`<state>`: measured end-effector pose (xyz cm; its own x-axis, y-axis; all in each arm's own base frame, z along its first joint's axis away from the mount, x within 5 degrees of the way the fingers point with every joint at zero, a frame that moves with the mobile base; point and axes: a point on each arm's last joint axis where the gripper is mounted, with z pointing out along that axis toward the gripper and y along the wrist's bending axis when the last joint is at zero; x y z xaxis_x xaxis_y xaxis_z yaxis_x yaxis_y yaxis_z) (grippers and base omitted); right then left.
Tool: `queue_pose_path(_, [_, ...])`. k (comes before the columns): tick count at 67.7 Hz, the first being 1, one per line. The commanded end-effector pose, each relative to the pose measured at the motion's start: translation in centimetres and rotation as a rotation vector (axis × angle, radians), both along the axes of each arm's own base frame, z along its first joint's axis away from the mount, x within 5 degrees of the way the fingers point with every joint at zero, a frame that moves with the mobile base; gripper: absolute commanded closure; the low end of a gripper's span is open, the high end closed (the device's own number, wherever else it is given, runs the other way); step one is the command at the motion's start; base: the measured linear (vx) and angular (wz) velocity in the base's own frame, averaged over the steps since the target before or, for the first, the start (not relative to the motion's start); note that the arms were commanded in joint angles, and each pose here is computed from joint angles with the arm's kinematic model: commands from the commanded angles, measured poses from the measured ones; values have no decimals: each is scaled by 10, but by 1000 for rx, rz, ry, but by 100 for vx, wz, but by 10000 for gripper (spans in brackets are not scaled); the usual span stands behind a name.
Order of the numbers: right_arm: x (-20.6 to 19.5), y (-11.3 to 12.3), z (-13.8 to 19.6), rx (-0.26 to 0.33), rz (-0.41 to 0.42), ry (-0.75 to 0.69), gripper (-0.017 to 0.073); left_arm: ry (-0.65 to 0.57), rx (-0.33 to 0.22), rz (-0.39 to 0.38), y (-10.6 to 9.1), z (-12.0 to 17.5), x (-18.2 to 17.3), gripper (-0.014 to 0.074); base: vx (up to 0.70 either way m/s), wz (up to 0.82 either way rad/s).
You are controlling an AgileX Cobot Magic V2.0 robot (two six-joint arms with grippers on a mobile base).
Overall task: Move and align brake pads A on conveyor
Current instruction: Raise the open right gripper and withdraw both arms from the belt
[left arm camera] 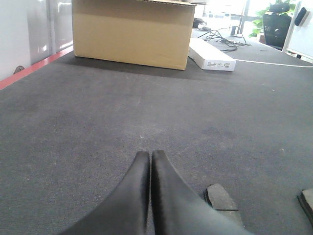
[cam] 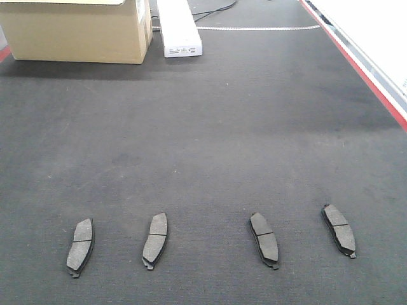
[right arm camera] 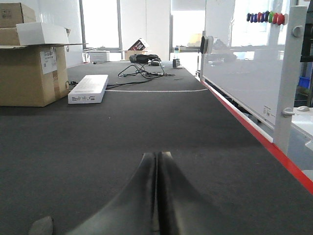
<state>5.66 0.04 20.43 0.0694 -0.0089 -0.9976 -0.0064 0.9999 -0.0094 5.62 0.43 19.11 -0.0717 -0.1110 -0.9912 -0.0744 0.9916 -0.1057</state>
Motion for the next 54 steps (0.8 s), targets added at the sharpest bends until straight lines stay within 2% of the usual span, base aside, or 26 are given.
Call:
queue_pose_path(1, [-1, 1, 3, -17, 3, -69, 571, -79, 4, -9, -1, 2, 0, 600, 0, 0])
queue_pose_path(54, [-1, 1, 3, -17, 3, -69, 571, -79, 4, -9, -1, 2, 0, 600, 0, 0])
